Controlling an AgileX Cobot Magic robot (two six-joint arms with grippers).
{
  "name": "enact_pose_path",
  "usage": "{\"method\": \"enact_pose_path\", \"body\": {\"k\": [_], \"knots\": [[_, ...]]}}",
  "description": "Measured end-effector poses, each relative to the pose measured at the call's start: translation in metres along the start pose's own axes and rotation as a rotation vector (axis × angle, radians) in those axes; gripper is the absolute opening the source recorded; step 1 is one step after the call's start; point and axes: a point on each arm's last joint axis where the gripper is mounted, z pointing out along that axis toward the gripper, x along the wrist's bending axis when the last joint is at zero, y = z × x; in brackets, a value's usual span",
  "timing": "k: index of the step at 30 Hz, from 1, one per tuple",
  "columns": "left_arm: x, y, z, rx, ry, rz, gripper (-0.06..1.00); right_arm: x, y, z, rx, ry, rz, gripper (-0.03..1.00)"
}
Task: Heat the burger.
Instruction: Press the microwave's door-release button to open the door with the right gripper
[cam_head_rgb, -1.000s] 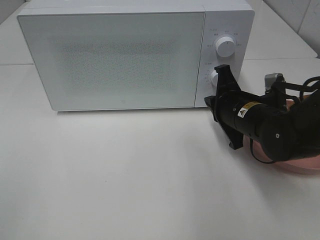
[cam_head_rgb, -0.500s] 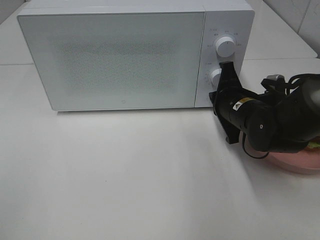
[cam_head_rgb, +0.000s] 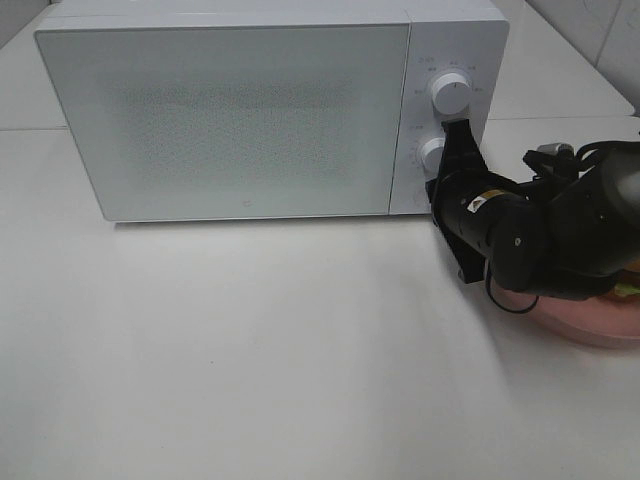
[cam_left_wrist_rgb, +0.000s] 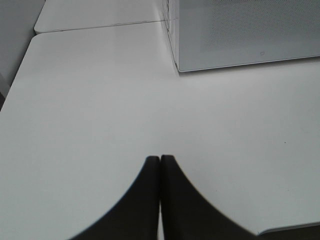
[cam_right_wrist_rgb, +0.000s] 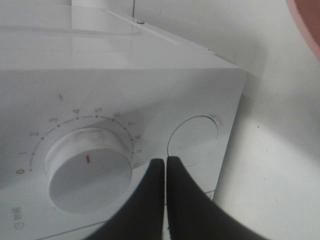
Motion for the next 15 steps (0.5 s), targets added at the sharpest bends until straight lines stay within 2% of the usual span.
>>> {"method": "enact_pose_path", "body": {"k": [7, 15], "knots": [[0.0, 0.0, 0.0, 0.0, 0.0, 0.0, 0.0, 0.005, -0.002, 0.007, -0.001, 0.014, -0.015, 0.01], [0.0, 0.0, 0.0, 0.0, 0.0, 0.0, 0.0, -0.006, -0.005, 0.014, 0.0, -0.031, -0.019, 0.01]]}}
